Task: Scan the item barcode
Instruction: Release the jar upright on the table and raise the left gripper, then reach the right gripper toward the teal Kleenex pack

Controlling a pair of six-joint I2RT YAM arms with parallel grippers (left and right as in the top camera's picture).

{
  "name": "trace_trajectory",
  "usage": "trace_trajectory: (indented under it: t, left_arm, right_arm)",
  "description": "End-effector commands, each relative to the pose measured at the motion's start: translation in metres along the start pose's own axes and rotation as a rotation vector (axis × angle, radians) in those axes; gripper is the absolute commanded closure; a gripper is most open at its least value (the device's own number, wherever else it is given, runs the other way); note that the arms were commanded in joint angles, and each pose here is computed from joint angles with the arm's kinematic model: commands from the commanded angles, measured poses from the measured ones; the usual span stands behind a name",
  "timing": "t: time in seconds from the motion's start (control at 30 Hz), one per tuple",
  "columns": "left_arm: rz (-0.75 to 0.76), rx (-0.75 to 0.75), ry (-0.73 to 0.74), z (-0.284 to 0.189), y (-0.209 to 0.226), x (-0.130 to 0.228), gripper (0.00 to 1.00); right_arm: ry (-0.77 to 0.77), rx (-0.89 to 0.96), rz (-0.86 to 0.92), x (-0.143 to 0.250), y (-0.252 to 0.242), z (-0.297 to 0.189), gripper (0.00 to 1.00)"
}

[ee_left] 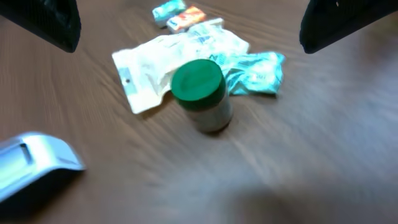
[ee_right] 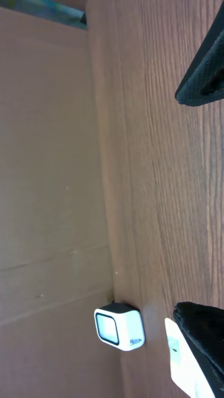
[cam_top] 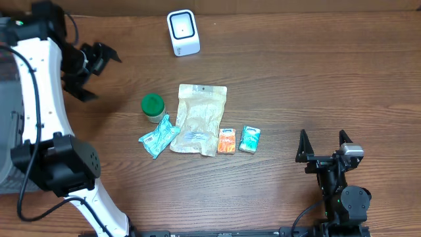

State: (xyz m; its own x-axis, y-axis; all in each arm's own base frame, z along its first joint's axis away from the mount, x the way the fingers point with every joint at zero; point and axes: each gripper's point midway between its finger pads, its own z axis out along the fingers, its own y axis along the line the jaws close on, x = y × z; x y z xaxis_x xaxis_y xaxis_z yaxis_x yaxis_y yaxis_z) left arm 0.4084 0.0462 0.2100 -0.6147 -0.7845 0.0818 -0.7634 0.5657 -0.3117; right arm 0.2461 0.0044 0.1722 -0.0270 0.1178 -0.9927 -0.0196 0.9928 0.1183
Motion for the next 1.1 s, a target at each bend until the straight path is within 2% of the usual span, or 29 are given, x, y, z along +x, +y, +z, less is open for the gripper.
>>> trace_trajectory:
  t: [0.0,0.23,0.37,0.7,0.93,1.07]
  left_arm:
    - [0.277,0.035,-0.101,-0.032,-0.019,-0.002,0.00]
    - [0.593,0.109,-0.229,-0.085,-0.044,0.011,0.01]
    - [0.670,0.127,-0.295,-0.110,-0.044,0.020,0.00]
    - [0.659,0.015,-0.604,-0.200,-0.004,0.037,0.00]
    - [0.636,-0.034,-0.722,-0.232,0.015,0.047,0.00]
    - [0.632,-0.040,-0.731,-0.235,0.017,0.047,0.00]
  right_arm:
    - [-0.002,0.007,-0.005,0.002,-0.002,0.000,0.01]
    - [-0.002,0.007,-0.005,0.002,-0.002,0.000,0.00]
    - [-0.002,0.007,-0.005,0.002,-0.002,0.000,0.00]
    - [-0.002,0.007,-0.005,0.002,-0.002,0.000,0.00]
    - [-0.001,0.004,-0.004,0.002,-0.001,0.000,0.00]
    - [-0.004,0.005,-0.004,0.002,-0.001,0.000,0.00]
